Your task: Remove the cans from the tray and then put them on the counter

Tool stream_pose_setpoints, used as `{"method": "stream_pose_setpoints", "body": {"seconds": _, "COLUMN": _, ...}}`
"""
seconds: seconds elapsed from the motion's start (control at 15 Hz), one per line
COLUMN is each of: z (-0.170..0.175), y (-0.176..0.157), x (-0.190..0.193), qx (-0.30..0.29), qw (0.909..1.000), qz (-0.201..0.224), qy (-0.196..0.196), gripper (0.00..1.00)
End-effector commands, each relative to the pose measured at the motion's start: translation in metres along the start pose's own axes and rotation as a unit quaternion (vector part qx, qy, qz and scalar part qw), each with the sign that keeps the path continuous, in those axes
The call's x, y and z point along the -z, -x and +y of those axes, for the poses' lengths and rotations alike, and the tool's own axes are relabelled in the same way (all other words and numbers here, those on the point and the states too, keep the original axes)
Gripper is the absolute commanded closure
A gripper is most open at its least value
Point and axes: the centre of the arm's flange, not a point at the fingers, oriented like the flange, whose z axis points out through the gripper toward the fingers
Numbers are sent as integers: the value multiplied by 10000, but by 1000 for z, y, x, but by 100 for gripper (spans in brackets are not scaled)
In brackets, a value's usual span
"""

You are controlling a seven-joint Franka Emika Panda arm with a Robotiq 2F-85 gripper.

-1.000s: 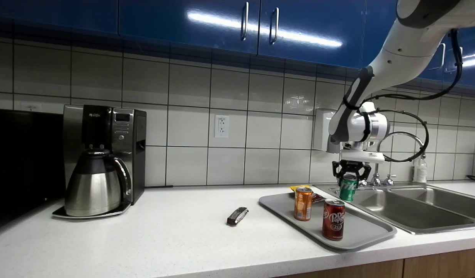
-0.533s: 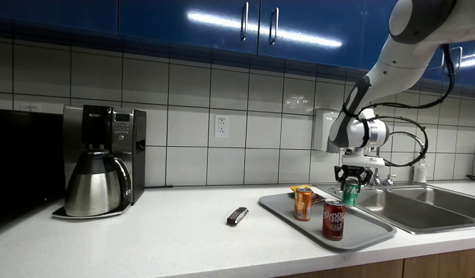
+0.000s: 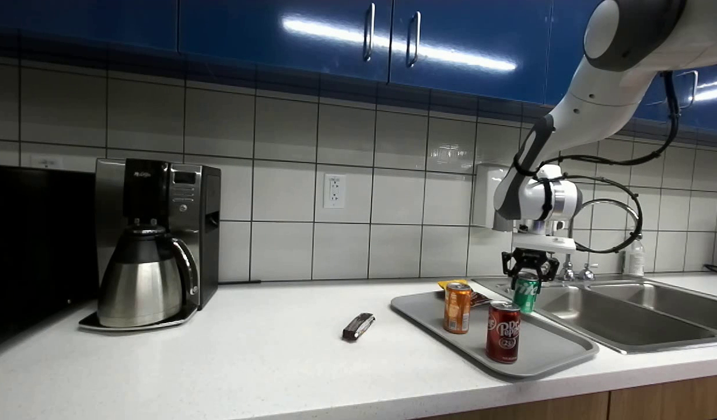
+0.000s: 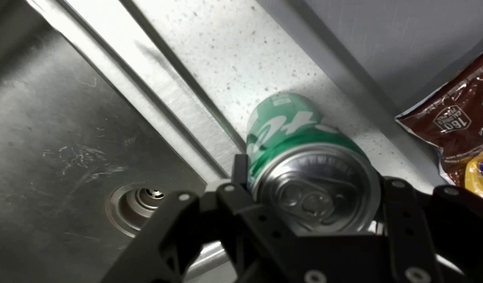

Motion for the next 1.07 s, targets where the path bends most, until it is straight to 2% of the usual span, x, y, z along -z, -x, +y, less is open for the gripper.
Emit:
{"method": "stream_pose_setpoints", "body": {"seconds": 0.0, "z": -3, "y": -10, "x": 9, "qx": -129, "qw": 9996, "qz": -182, "qy": -146, "gripper": 62}}
{"method": "stream_pose_setpoints", "body": {"seconds": 0.4, "z": -3, "y": -10, "x": 7, "qx": -161, "qw": 9994, "qz": -289, "qy": -102, "gripper": 62}}
{"method": "stream_pose_setpoints", "body": {"seconds": 0.47, "z": -3, "y": -9, "x": 6, "qx": -174, "qw": 9993, "qz": -317, "qy": -74, "gripper": 19}}
{"method": "stream_pose_setpoints", "body": {"seconds": 0.53, "z": -2, "y": -9, "x": 6, "qx": -172, "qw": 9993, "qz": -326, "qy": -81, "gripper": 10}}
{"method": "stream_pose_setpoints", "body": {"seconds": 0.67, "z": -2, "y": -9, "x": 7, "qx": -171, "qw": 9994, "qz": -296, "qy": -75, "gripper": 0}}
{"method": "stream_pose_setpoints", "body": {"seconds": 1.0, "z": 0, "y": -5, "x": 19, "qx": -157, "qw": 9997, "qz": -176, "qy": -110, "gripper": 0}}
